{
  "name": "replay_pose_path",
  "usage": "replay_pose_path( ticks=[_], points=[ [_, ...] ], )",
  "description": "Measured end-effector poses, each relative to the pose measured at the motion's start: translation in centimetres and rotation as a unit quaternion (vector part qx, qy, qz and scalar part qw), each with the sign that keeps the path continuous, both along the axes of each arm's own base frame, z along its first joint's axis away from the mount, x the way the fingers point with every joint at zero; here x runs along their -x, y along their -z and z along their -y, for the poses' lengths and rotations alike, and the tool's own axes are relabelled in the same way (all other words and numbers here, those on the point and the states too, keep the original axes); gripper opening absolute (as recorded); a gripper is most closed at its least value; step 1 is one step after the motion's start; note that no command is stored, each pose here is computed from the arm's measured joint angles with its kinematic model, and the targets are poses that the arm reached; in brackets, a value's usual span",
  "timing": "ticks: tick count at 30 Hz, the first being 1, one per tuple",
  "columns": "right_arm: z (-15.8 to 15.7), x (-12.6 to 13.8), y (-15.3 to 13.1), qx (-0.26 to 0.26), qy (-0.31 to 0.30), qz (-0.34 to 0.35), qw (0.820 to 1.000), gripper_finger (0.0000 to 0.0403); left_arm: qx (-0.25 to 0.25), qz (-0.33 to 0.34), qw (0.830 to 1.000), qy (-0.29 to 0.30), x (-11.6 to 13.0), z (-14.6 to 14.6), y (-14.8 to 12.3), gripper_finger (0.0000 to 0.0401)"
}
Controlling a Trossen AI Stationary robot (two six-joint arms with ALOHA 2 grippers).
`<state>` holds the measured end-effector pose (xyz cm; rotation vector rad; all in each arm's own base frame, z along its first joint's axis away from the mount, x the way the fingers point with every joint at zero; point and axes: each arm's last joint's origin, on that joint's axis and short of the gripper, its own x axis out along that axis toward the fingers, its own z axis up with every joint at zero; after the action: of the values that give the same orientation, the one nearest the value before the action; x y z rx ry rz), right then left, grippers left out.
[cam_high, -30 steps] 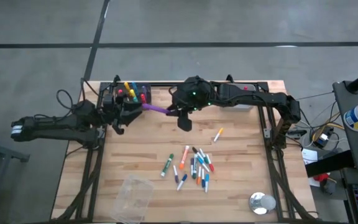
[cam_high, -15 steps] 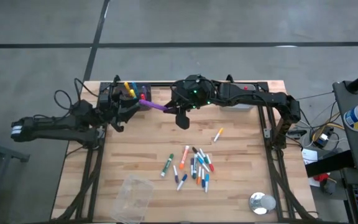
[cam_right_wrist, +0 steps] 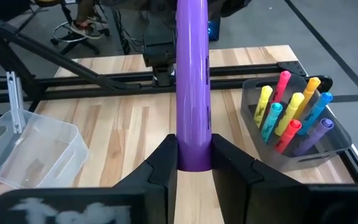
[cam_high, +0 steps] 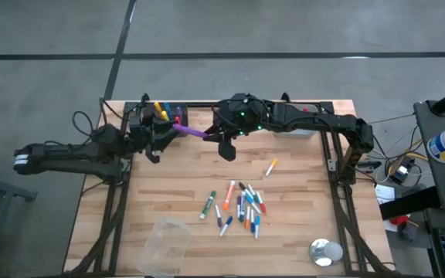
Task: Pick & Place Markers
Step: Put the violet highlighter pen into the black bin
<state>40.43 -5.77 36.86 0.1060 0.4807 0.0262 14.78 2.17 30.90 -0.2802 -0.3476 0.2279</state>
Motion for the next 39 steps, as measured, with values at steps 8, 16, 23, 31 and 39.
replay_pose_path(
  ticks=[8, 16, 23, 31, 39],
  points=[
    [0.00, 0.00, 0.07, 0.000, 0.000, -0.001, 1.000, 0.0073, -0.010, 0.026, 1.000, -0.002, 0.42, 0.04, -0.56, 0.0197],
    [0.02, -0.08, -0.07, 0.002, 0.001, 0.007, 1.000, 0.0073, -0.007, 0.022, 1.000, 0.000, 0.26, 0.03, -0.44, 0.0197],
    [0.04, -0.10, -0.13, 0.002, 0.002, 0.011, 1.000, 0.0073, -0.006, 0.023, 1.000, 0.001, 0.21, 0.03, -0.44, 0.0197],
    [0.04, -0.10, -0.11, 0.001, 0.002, 0.010, 1.000, 0.0073, -0.008, 0.033, 0.999, 0.001, 0.26, 0.05, -0.61, 0.0186],
    [0.04, -0.10, -0.06, 0.000, 0.002, 0.009, 1.000, 0.0073, 0.001, 0.023, 1.000, 0.004, -0.23, -0.01, -0.31, 0.0148]
  ],
)
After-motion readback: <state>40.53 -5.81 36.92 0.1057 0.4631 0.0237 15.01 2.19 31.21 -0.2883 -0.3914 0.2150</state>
